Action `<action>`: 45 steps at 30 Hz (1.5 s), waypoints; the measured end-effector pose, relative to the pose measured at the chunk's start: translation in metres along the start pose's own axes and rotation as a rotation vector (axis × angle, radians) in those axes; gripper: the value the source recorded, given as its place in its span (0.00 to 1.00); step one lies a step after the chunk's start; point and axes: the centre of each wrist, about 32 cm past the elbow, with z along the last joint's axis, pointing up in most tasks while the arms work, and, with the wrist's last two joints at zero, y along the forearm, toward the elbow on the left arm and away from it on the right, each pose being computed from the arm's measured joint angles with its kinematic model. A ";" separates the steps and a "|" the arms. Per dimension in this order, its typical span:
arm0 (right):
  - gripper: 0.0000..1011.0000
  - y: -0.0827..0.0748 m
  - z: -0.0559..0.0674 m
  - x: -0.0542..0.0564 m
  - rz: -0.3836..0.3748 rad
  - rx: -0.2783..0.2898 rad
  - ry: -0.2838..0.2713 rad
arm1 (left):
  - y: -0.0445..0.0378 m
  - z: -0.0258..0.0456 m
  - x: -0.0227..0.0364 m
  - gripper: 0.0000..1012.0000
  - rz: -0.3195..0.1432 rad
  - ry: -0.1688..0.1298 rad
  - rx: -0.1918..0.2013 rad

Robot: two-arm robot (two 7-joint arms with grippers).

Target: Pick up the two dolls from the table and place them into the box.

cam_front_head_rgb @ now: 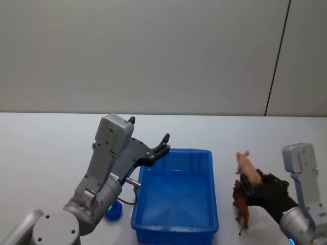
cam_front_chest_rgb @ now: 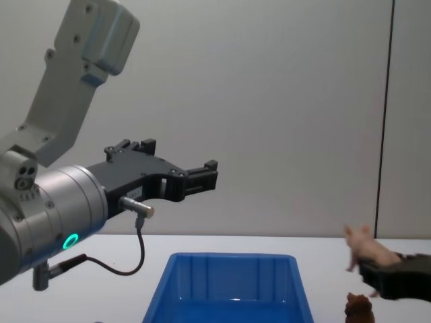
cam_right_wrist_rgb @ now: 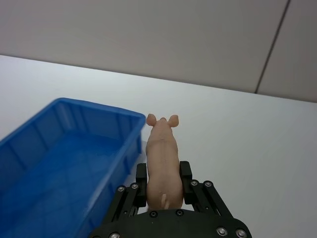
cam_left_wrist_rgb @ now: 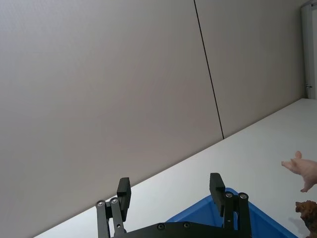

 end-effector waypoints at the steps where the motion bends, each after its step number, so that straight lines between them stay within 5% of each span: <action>1: 0.38 0.000 0.001 0.000 0.007 0.003 -0.001 | 0.0000 0.0000 0.0000 0.99 0.000 0.000 0.000; 24: 0.39 0.030 0.008 -0.018 0.361 0.029 -0.024 | 0.0000 0.0000 0.0000 0.99 0.000 0.000 0.000; 34: 0.71 0.046 0.004 -0.028 0.438 0.004 -0.018 | 0.0000 0.0000 0.0000 0.99 0.000 0.000 0.000; 45: 0.99 0.046 0.001 -0.032 0.377 -0.001 -0.017 | 0.0000 0.0000 0.0000 0.99 0.000 0.000 0.000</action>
